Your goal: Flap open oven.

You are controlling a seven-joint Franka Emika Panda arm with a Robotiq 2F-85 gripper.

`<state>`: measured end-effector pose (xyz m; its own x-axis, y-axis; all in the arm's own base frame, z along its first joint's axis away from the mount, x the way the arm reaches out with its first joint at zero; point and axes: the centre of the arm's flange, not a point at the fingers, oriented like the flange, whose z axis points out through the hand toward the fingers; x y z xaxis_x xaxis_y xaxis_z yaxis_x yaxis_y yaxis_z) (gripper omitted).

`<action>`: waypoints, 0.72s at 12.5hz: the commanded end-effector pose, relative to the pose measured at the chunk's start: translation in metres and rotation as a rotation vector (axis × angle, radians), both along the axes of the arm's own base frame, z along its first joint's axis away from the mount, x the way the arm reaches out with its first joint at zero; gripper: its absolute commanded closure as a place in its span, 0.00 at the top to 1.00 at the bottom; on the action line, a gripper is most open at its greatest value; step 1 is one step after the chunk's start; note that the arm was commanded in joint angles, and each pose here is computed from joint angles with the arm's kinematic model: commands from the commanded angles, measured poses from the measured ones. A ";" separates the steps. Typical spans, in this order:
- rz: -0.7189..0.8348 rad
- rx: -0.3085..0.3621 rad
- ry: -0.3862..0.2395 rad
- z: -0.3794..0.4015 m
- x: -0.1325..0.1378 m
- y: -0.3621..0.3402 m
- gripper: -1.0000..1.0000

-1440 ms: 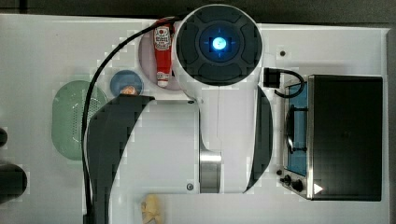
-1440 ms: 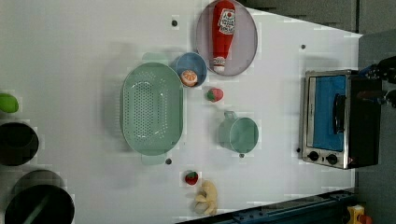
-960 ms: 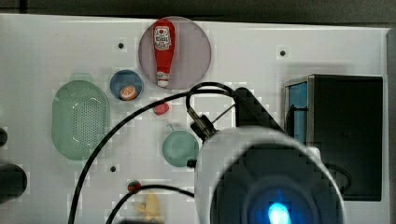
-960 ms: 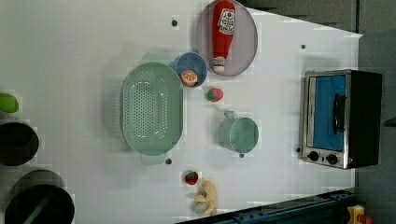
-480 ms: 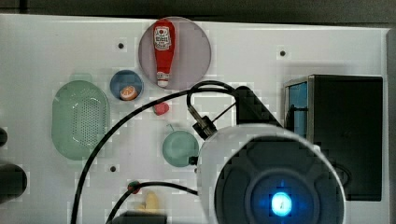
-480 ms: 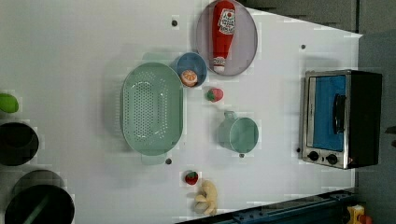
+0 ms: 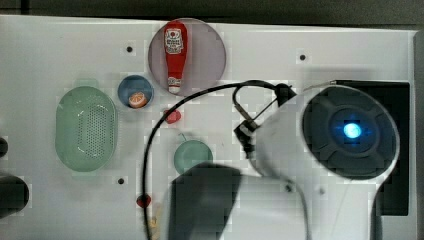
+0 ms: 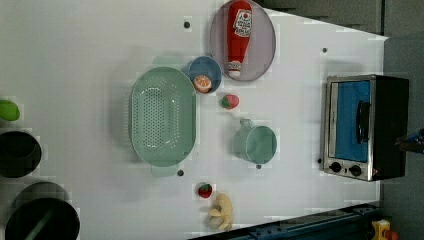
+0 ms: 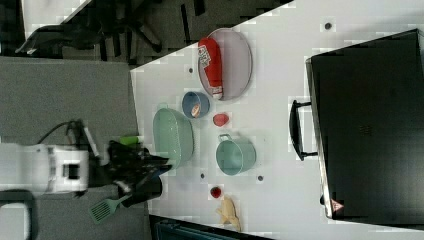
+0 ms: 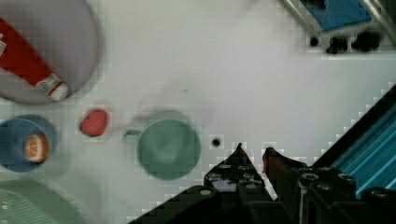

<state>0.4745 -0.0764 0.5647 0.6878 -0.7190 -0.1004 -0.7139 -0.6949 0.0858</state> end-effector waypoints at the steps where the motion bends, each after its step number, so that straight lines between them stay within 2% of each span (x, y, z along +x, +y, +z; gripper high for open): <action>1: 0.260 0.030 -0.044 -0.010 -0.002 -0.052 0.17; 5: 0.567 -0.003 -0.095 -0.062 0.002 -0.109 0.17; 9: 0.662 -0.036 -0.142 -0.125 -0.006 -0.155 0.17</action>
<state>0.4723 -0.2327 0.4768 0.9546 -0.2735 0.1180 -0.2809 -0.9583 0.0517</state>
